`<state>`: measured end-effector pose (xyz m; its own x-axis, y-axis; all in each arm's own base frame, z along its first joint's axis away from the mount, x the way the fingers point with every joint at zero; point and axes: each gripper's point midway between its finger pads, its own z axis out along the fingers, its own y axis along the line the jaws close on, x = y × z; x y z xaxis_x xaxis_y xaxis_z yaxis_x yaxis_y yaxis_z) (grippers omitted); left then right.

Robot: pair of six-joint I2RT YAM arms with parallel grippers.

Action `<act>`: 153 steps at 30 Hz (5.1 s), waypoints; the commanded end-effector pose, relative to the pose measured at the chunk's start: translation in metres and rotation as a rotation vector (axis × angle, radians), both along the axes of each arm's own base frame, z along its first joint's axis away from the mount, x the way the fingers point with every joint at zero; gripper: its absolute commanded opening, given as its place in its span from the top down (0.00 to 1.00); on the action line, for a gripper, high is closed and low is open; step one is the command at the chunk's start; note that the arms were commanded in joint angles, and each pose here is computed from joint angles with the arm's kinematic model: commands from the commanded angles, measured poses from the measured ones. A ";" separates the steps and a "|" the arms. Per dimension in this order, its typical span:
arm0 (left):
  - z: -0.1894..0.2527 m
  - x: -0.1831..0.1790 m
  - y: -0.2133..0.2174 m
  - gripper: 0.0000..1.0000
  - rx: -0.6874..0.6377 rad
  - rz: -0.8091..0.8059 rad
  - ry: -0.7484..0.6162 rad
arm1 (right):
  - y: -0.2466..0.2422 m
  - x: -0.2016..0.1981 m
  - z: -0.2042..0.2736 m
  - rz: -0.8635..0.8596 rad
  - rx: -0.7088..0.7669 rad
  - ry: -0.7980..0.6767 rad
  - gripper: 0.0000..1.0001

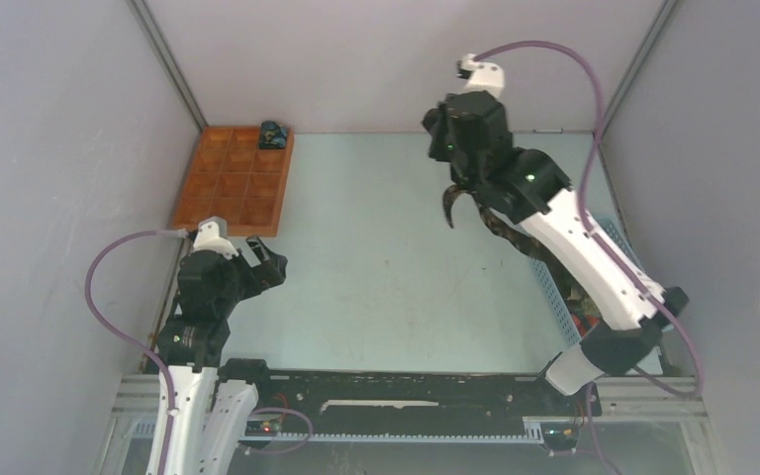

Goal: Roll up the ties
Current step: Place the tie at the center of the board, then flatten out the tie at the center of the board.

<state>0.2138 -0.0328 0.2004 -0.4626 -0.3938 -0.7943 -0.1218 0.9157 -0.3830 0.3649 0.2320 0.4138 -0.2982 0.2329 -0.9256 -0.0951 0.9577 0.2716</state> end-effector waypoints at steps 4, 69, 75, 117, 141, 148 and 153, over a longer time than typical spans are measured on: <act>0.005 0.004 0.002 0.00 -0.005 0.020 -0.035 | 0.112 -0.007 0.017 0.225 0.020 -0.027 1.00; -0.012 0.011 0.008 0.00 0.011 0.053 0.058 | 0.218 0.142 -0.214 0.345 0.214 0.317 1.00; -0.013 0.011 0.013 0.00 0.026 0.080 0.060 | 0.277 0.109 -0.244 0.473 0.220 0.330 0.55; -0.090 -0.003 -0.185 0.06 0.277 -0.549 0.250 | -0.001 0.006 -0.262 0.302 0.062 0.588 0.23; -0.174 -0.025 -0.211 0.52 0.638 -0.623 0.395 | 0.054 0.105 -0.312 0.543 -0.096 0.683 0.21; -0.178 -0.031 -0.203 0.97 0.598 -0.614 0.374 | 0.075 0.130 -0.325 0.559 -0.139 0.680 0.21; -0.168 -0.043 -0.209 1.00 0.475 -0.653 0.350 | 0.083 0.138 -0.341 0.534 -0.190 0.662 0.20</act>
